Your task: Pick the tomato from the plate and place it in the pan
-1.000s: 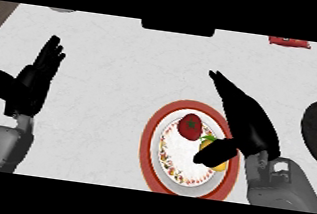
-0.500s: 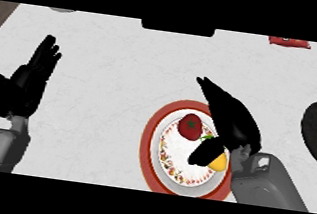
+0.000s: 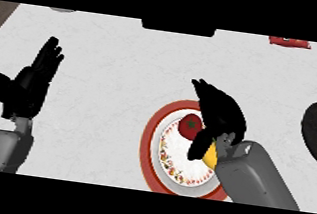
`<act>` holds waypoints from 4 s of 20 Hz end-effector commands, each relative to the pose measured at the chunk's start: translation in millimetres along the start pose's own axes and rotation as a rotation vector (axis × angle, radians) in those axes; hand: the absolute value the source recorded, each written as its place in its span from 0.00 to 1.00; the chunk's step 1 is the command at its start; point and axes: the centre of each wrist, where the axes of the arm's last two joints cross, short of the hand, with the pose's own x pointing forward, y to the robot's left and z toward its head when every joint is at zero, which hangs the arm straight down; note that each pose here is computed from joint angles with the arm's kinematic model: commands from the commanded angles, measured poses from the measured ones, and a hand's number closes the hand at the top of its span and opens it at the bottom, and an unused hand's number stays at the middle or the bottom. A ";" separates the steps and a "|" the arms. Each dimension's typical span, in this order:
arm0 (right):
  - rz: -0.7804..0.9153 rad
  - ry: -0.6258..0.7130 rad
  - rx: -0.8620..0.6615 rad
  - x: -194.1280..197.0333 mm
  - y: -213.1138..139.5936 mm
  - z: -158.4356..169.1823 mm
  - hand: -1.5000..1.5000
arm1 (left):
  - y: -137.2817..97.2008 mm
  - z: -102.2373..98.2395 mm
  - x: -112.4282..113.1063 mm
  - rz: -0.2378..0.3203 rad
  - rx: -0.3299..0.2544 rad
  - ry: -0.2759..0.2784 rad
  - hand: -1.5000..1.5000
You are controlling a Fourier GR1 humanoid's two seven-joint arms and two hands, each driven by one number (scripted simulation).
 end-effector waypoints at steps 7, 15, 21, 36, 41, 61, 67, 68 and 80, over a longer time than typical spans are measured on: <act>0.037 0.041 0.058 -16.5 14.6 -20.9 0.00 | -1.5 -12.3 3.9 0.007 -0.006 -0.026 0.50; 0.067 0.064 0.079 -18.3 50.3 -41.2 0.00 | -1.8 8.1 -4.4 -0.004 -0.013 -0.006 0.50; 0.088 0.078 0.166 -16.5 53.5 -52.3 0.00 | 15.5 13.0 11.0 -0.010 0.002 -0.017 0.50; 0.135 -0.068 0.119 -13.5 74.6 -48.3 1.00 | -6.0 0.3 2.2 0.003 -0.001 -0.007 0.50; -0.033 0.176 -0.064 -12.8 49.9 -48.4 1.00 | 8.6 0.0 1.6 -0.008 0.002 -0.014 0.50; -0.295 0.450 -0.916 -25.7 -64.9 -2.4 1.00 | 0.7 6.9 -14.6 -0.001 -0.004 0.005 0.50; -0.459 0.489 -1.052 -110.4 -94.5 15.9 1.00 | 13.2 2.9 1.8 -0.004 0.011 -0.006 0.50; -0.459 0.491 -1.041 -114.8 -89.0 22.5 1.00 | -6.5 5.6 -3.1 0.008 -0.005 -0.005 0.50; -0.202 0.736 -1.038 -310.4 -75.2 17.9 1.00 | 0.3 4.9 -12.2 0.003 0.002 -0.016 0.50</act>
